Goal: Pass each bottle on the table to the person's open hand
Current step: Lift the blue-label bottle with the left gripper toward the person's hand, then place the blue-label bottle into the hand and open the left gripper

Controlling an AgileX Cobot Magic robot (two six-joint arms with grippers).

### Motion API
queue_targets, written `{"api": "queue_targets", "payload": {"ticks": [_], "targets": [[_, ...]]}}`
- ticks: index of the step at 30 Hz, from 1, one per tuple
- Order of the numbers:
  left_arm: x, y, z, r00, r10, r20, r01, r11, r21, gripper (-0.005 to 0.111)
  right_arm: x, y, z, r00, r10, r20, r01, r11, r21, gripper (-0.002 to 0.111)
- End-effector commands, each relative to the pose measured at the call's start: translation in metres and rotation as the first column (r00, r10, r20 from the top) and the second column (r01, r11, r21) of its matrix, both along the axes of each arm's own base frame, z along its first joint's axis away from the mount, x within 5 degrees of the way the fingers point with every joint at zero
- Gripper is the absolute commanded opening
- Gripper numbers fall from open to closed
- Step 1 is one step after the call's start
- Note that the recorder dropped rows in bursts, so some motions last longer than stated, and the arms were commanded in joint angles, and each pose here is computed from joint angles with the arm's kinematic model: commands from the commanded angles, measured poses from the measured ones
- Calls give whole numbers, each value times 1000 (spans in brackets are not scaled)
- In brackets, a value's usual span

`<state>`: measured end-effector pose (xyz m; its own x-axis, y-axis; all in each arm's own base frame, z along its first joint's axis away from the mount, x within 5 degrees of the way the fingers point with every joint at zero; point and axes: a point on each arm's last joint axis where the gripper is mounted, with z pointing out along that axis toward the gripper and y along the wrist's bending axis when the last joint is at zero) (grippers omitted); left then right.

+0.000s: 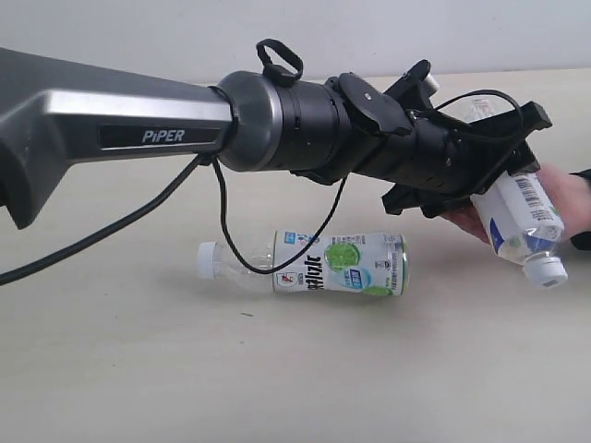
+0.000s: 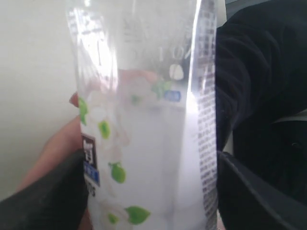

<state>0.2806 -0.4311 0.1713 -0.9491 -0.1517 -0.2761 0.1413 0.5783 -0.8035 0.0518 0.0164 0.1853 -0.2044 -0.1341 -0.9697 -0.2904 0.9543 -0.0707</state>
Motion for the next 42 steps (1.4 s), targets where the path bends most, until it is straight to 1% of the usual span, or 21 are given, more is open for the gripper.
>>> {"api": "queue_targets", "payload": {"ticks": [1, 4, 7, 16, 19, 22, 25, 30, 31, 33, 36, 37, 38, 39, 42], "targets": [[0, -1, 5, 999, -10, 46, 10, 1000, -1, 65, 0, 0, 0, 1000, -4, 14, 4, 1000, 0, 0], [0, -1, 5, 999, -10, 46, 10, 1000, -1, 76, 0, 0, 0, 1000, -4, 14, 4, 1000, 0, 0], [0, -1, 5, 999, -11, 47, 11, 1000, 0, 82, 0, 0, 0, 1000, -4, 14, 4, 1000, 0, 0], [-2, -2, 4, 997, -45, 55, 44, 999, 15, 82, 0, 0, 0, 1000, -4, 14, 4, 1000, 0, 0], [0, 1, 9, 997, -58, 56, 57, 998, 12, 82, 0, 0, 0, 1000, -4, 14, 4, 1000, 0, 0], [2, 6, 21, 994, -78, 73, 77, 997, 8, 82, 0, 0, 0, 1000, -4, 14, 4, 1000, 0, 0], [6, 12, 34, 987, -100, 123, 98, 995, 20, 82, 0, 0, 0, 1000, -4, 14, 4, 1000, 0, 0], [3, 22, 62, 968, -159, 194, 155, 987, 35, 82, 0, 0, 0, 1000, -4, 14, 4, 1000, 0, 0], [1, 23, 68, 958, -184, 221, 178, 983, 47, 82, 0, 0, 0, 1000, -4, 14, 4, 1000, 0, 0], [-1, 27, 78, 921, -246, 301, 229, 969, 92, 80, 0, 0, 0, 1000, -4, 14, 4, 1000, 0, 0], [-6, 32, 94, 852, -336, 402, 293, 941, 167, 71, 0, 0, 0, 1000, -4, 14, 4, 1000, 0, 0], [-8, 34, 99, 819, -373, 436, 318, 927, 196, 66, 0, 0, 0, 1000, -4, 14, 4, 1000, 0, 0], [-10, 36, 103, 790, -408, 458, 341, 913, 224, 59, 0, 0, 0, 1000, -4, 14, 4, 1000, 0, 0], [-12, 39, 108, 773, -428, 468, 357, 903, 238, 52, 0, 0, 0, 1000, -4, 14, 4, 1000, 0, 0], [-15, 47, 120, 722, -487, 491, 398, 874, 280, 23, 0, 0, 0, 1000, -4, 14, 4, 1000, 0, 0]]}}
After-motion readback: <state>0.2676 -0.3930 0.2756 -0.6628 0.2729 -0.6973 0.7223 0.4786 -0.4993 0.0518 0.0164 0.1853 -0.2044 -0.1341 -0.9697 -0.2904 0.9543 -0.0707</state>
